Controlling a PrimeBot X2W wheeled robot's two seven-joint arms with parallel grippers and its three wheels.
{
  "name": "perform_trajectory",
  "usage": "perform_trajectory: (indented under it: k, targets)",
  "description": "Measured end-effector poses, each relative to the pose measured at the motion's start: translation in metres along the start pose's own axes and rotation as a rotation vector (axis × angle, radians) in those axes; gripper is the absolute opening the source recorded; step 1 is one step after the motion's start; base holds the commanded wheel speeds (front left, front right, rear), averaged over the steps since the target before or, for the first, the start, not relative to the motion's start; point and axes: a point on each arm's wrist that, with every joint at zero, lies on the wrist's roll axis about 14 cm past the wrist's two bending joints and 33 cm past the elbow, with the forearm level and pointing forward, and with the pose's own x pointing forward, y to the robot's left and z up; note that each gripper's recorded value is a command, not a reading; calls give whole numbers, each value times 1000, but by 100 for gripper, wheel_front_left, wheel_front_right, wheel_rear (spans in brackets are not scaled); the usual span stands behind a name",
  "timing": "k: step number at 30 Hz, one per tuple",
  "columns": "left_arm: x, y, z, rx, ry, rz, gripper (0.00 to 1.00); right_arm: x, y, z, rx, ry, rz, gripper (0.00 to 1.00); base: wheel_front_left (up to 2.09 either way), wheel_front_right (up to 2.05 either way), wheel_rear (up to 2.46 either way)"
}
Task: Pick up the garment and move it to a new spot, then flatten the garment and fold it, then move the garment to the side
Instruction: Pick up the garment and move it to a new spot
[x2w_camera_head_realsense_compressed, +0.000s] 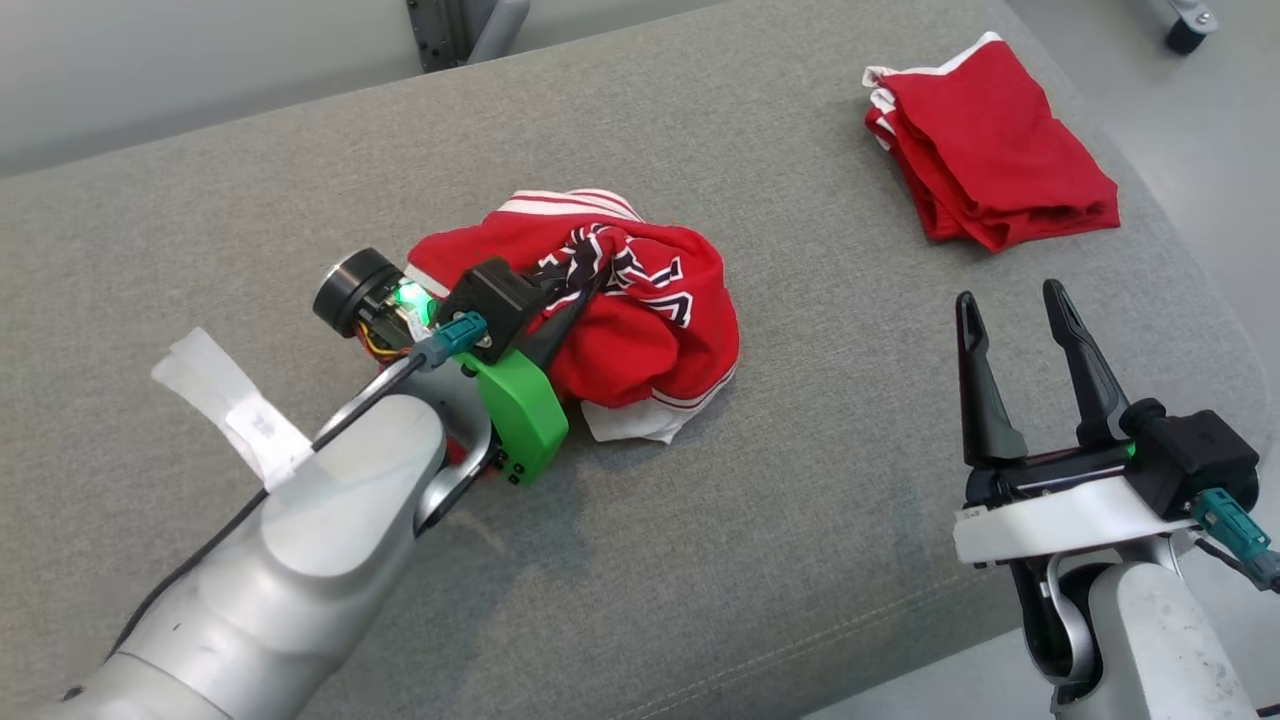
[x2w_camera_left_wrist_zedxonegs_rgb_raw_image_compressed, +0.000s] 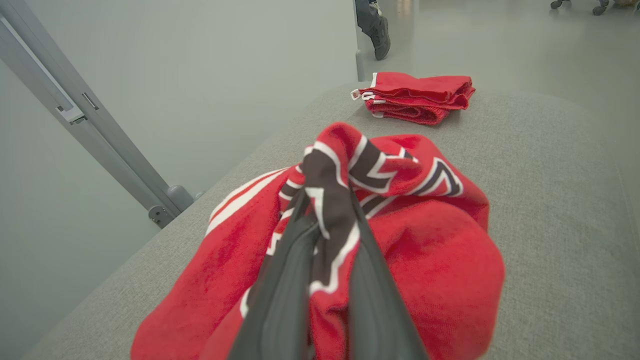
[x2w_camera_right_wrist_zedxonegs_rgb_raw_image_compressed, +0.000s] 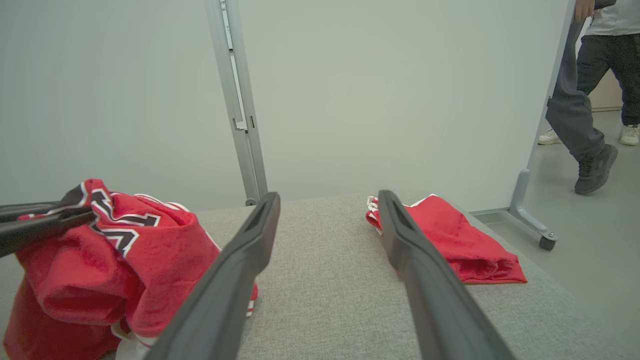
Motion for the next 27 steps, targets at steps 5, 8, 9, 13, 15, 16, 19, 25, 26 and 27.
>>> perform_trajectory:
  k: [5,8,9,13,15,16,19,25,26,27]
  targets:
    - [16,-13,-24,-70,26,2,0,-1,-7,-4,-9,12,-21,100,0,0,0]
    - [20,-15,-37,-101,45,23,19,0,-9,-8,-11,22,-26,100,0,0,0]
    - [20,-15,-40,-109,47,31,47,0,-9,-10,-10,25,-27,100,0,0,0]
    - [20,-16,-42,-127,47,56,100,4,-6,-11,-3,23,-17,100,0,0,0]
    - [18,-14,-40,-133,38,72,100,7,-2,-11,1,16,-6,100,0,0,0]
    - [18,-13,-37,-136,28,84,100,8,-1,-11,4,14,-1,100,0,0,0]
    - [14,-7,-26,-151,-4,121,100,10,4,-11,12,11,13,100,0,0,0]
    - [-8,1,-14,-196,-66,208,100,16,17,-9,30,-2,47,100,0,0,0]
    - [-14,4,-14,-202,-72,224,100,17,19,-9,33,-4,53,100,0,0,0]
    - [-20,7,-13,-207,-82,245,100,18,22,-9,36,-6,61,100,0,0,0]
